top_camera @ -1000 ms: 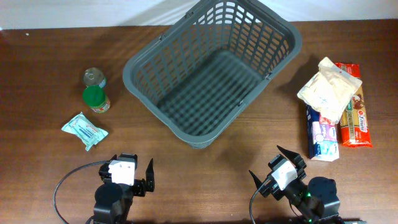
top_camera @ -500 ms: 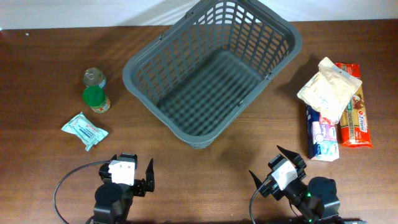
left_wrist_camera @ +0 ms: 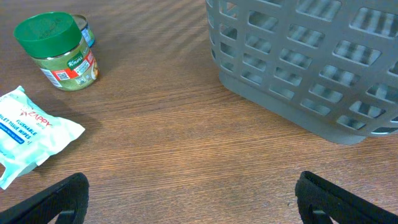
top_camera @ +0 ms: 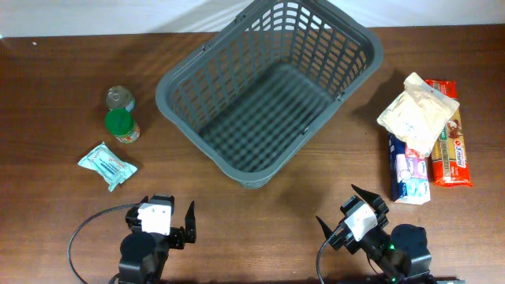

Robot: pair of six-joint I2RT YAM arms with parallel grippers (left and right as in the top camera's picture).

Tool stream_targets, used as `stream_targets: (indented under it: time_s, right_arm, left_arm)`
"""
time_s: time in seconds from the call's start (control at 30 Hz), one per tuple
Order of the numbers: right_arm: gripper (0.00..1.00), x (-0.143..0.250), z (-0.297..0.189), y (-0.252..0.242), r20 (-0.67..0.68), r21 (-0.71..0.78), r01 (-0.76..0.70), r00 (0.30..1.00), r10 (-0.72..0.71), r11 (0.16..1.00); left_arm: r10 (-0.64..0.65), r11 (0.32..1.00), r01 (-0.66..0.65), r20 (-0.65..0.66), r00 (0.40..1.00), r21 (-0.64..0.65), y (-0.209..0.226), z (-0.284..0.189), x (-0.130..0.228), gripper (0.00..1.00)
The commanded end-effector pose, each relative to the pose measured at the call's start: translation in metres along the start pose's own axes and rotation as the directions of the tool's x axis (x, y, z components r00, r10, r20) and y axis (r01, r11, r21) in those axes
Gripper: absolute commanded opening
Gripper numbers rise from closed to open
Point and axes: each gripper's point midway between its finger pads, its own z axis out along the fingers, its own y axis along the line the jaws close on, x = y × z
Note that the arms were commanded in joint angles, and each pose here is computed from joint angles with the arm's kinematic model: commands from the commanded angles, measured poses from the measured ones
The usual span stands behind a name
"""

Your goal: Pack container

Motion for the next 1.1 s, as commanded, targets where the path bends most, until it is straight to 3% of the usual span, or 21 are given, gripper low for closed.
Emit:
stream_targets:
  time_s: [0.0,0.4,0.47,0.5,0.57,0.6,0.67,0.73,0.87,0.97,1.0,1.07]
  right_arm:
    - [0.99,0.001,0.001,0.0,0.004,0.005,-0.001,1.0,0.001,1.0]
    - [0.99,-0.001,0.001,-0.001,0.013,0.008,-0.002,1.0,0.002,1.0]
    - [0.99,-0.006,0.0,0.002,0.032,-0.011,-0.053,0.998,0.053,0.999]
    - [0.99,-0.01,0.0,0.002,0.048,-0.02,-0.146,0.988,0.146,0.989]
    - [0.99,-0.015,0.0,0.001,0.064,-0.033,-0.346,0.935,0.348,0.938]
    - [0.99,-0.016,0.0,0.0,0.062,-0.044,-0.509,0.858,0.511,0.86]
    - [0.99,-0.014,0.0,0.0,0.044,-0.053,-0.705,0.706,0.707,0.707]
    - [0.99,-0.013,0.0,0.0,0.038,-0.053,-0.751,0.658,0.752,0.659]
    - [0.99,-0.023,-0.001,0.001,0.059,-0.087,-0.749,0.655,0.754,0.657]
    - [0.99,-0.026,-0.001,0.006,0.038,-0.126,-0.79,0.6,0.799,0.599]
    - [0.8,-0.027,-0.001,0.007,0.034,-0.133,-0.798,0.589,0.807,0.588]
    - [0.04,-0.03,-0.002,0.01,0.027,-0.152,-0.795,0.591,0.807,0.587]
  left_arm:
    - [-0.012,1.0,0.012,0.009,1.0,-0.012,0.002,0.0,-0.001,0.99]
    - [-0.012,1.0,0.012,0.009,1.0,-0.012,0.002,0.0,-0.001,0.99]
    - [-0.012,1.0,0.012,0.009,1.0,-0.012,0.002,0.0,-0.001,0.99]
    - [-0.012,1.0,0.012,0.009,1.0,-0.012,0.002,0.0,-0.001,0.99]
    - [-0.012,1.0,0.012,0.009,1.0,-0.013,0.003,0.0,-0.001,0.99]
    - [-0.012,1.0,0.012,0.009,1.0,-0.013,0.003,0.0,-0.001,0.99]
    - [-0.012,1.0,0.012,0.009,1.0,-0.013,0.003,0.0,-0.001,0.99]
    - [-0.012,1.0,0.012,0.009,1.0,-0.013,0.003,0.0,-0.001,0.99]
    - [-0.012,1.0,0.012,0.009,1.0,-0.013,0.002,0.0,-0.001,0.99]
    - [-0.012,1.0,0.012,0.009,1.0,-0.013,0.002,0.0,-0.001,0.99]
    - [-0.012,1.0,0.012,0.011,1.0,-0.014,0.003,0.0,-0.002,0.99]
    - [-0.012,0.999,0.012,0.015,1.0,-0.033,0.006,0.0,-0.003,0.99]
